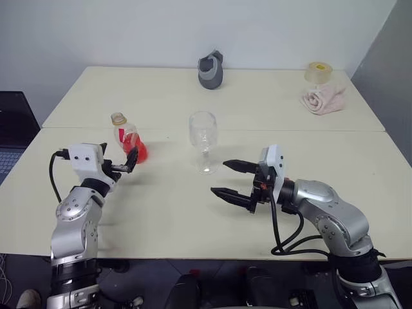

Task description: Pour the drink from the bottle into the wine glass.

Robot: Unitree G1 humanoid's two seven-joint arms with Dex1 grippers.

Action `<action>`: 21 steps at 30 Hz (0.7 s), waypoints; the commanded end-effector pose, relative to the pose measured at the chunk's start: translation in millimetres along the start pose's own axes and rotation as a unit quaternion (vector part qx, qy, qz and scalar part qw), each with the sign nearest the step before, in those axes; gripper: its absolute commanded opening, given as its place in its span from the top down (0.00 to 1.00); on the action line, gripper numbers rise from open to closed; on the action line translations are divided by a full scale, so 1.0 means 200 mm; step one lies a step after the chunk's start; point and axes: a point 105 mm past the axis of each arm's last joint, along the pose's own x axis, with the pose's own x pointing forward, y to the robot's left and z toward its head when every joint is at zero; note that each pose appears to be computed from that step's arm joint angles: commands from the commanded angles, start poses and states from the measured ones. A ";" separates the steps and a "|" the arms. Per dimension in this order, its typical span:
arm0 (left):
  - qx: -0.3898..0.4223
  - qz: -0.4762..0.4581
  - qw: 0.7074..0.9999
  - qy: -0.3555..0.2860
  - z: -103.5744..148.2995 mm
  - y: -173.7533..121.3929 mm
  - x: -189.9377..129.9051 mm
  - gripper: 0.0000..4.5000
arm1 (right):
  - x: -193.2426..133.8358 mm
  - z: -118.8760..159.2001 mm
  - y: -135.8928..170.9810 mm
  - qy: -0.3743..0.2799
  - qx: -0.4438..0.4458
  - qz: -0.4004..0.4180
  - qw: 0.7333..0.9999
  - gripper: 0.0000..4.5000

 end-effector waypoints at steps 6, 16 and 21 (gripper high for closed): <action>0.025 -0.007 0.999 -0.023 0.07 0.06 0.10 0.00 | 0.00 0.08 0.02 -0.019 -0.023 0.000 1.000 0.01; 0.044 -0.013 0.998 -0.030 0.04 0.07 0.26 0.00 | 0.00 0.09 0.01 -0.021 -0.021 -0.009 1.000 0.01; 0.042 -0.020 0.998 -0.043 0.04 0.05 0.31 0.13 | 0.00 0.09 0.01 -0.023 -0.018 -0.016 0.999 0.00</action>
